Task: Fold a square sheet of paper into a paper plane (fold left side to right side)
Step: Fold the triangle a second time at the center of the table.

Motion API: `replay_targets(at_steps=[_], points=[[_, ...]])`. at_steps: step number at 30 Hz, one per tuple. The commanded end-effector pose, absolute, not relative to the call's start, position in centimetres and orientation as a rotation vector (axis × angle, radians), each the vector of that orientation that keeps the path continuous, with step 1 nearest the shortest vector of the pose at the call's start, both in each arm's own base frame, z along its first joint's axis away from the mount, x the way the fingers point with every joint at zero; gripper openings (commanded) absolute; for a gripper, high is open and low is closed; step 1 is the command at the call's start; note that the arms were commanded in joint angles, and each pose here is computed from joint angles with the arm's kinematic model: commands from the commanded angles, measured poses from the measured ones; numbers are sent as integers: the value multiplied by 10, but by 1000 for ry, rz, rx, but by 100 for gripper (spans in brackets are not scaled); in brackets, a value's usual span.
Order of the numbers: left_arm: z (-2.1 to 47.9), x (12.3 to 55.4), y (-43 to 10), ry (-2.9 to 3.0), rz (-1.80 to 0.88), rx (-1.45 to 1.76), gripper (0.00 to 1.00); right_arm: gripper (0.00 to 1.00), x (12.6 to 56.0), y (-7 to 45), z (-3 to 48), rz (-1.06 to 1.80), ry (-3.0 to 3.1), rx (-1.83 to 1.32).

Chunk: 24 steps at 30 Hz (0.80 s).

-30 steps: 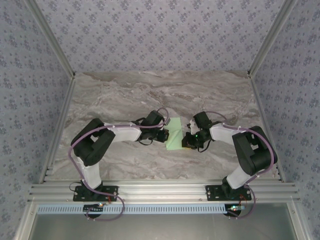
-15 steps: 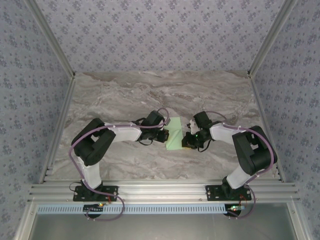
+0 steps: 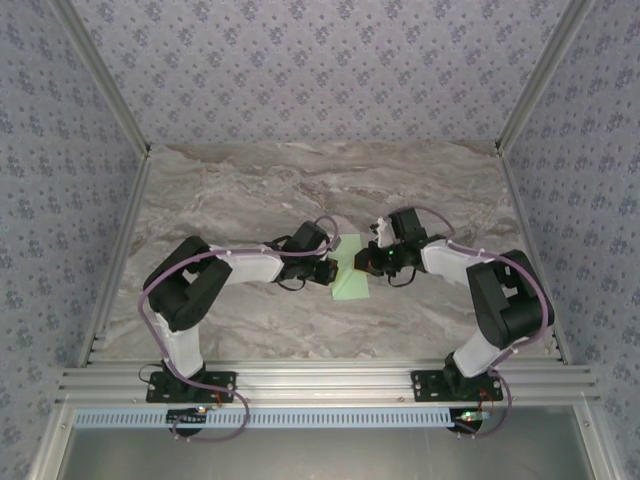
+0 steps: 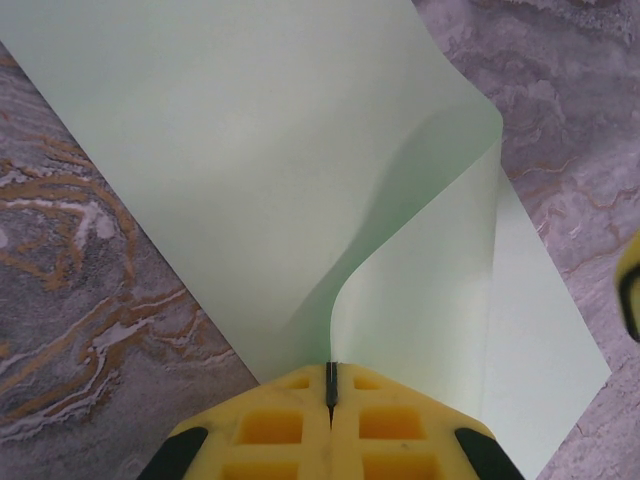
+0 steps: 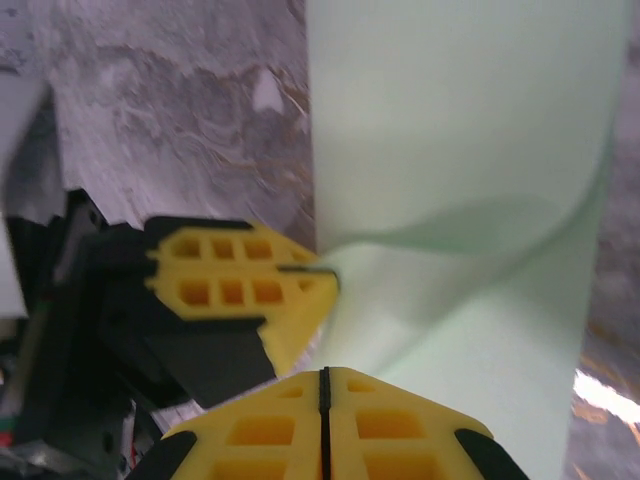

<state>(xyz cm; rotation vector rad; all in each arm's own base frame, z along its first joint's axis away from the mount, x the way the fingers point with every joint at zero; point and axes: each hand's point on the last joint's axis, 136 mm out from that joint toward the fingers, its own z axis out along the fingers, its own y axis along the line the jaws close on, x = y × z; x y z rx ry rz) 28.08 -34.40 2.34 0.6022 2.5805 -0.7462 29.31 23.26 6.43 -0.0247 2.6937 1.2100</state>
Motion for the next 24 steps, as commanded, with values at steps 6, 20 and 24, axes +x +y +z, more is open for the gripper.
replay_targets(at_steps=[6,20,24], points=[[18,281,-343,2595,-720,629,3,6,307,257,58,1241,2700,-60],[18,280,-344,2595,-711,636,3,6,299,244,21,1091,2812,-70],[18,280,-343,2597,-709,636,3,6,295,237,14,1039,2838,-73]])
